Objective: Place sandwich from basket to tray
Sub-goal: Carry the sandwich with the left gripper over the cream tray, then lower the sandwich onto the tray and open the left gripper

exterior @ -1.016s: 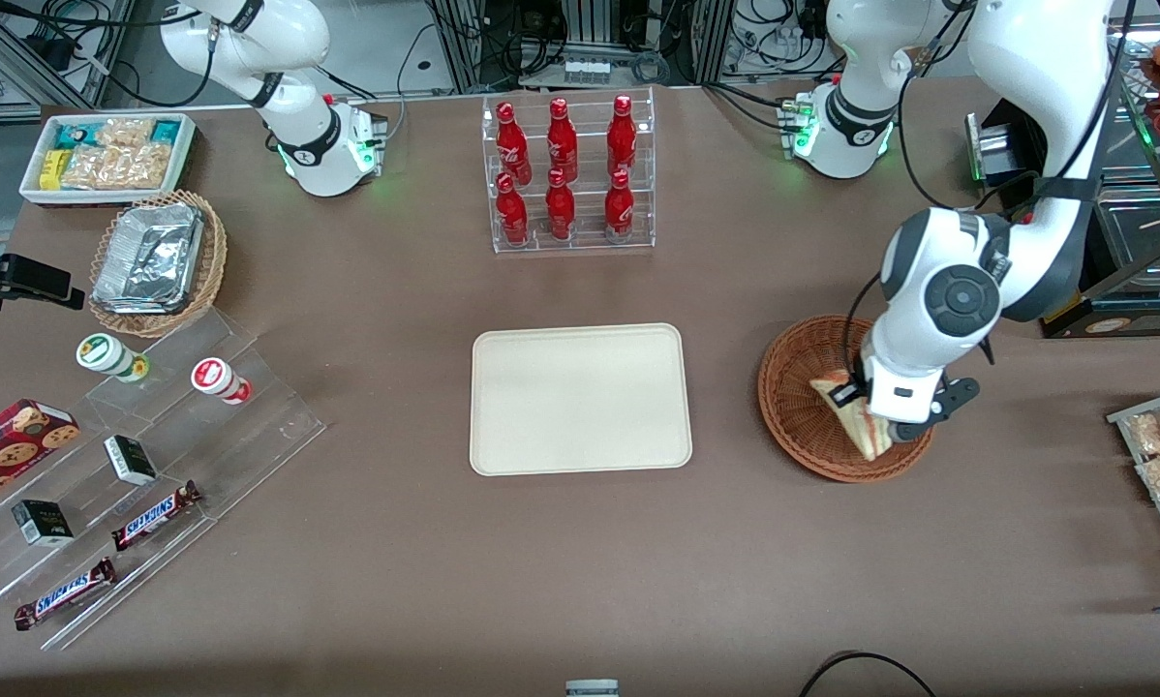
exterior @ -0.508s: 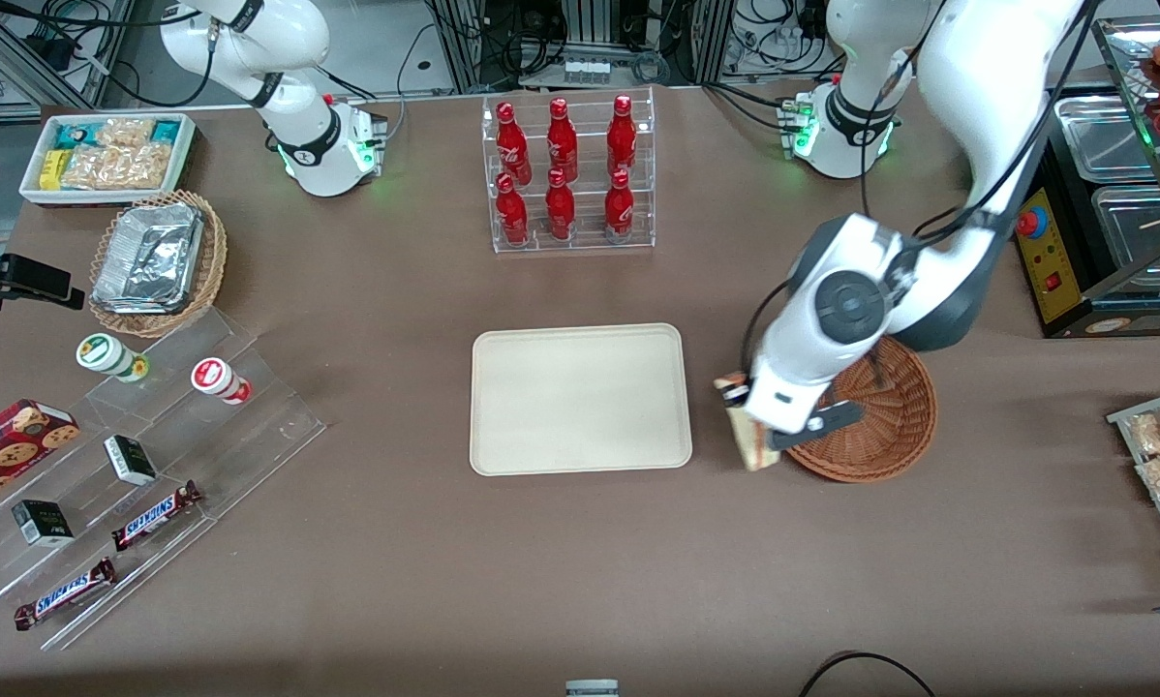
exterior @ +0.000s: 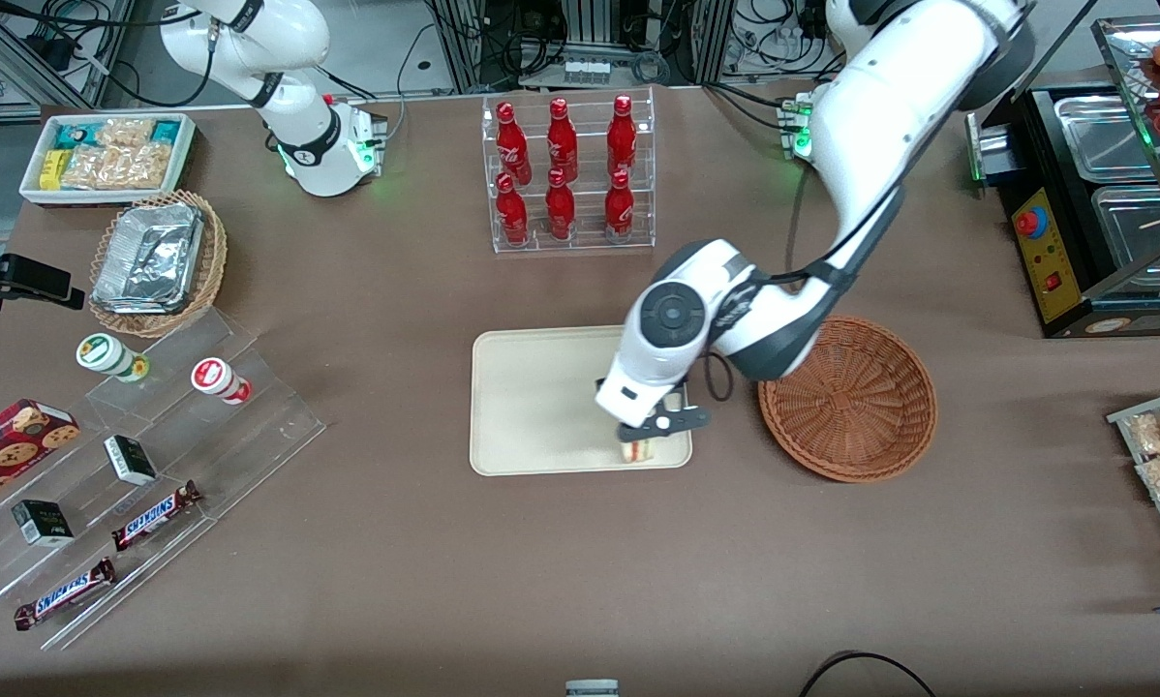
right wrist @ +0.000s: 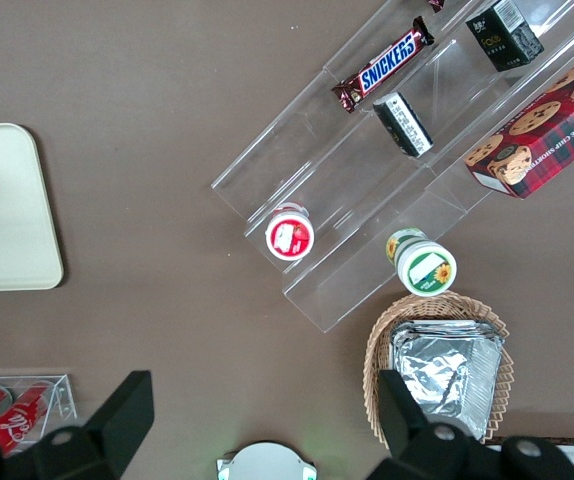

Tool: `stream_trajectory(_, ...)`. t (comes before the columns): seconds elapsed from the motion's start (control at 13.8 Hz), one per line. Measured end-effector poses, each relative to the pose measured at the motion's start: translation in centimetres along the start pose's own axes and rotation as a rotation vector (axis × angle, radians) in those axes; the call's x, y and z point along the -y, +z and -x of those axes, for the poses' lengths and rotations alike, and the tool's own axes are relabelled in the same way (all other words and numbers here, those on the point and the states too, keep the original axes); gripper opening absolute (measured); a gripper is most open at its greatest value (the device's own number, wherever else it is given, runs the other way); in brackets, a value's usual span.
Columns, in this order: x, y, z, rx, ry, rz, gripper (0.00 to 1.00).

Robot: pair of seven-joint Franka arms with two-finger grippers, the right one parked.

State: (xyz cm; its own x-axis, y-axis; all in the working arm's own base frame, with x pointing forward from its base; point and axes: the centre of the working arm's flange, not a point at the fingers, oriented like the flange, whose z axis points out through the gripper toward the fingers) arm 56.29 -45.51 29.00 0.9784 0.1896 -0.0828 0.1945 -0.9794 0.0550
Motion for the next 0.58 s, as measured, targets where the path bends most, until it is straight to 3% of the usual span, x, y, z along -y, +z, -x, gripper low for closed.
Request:
stream_trajectory(0.36, -5.2, 5.2, 4.4, -0.057, -0.02, -0.084, 0.18)
stream_trajectory(0.58, -5.9, 5.7, 5.0, -0.066, -0.038, -0.09, 0.18)
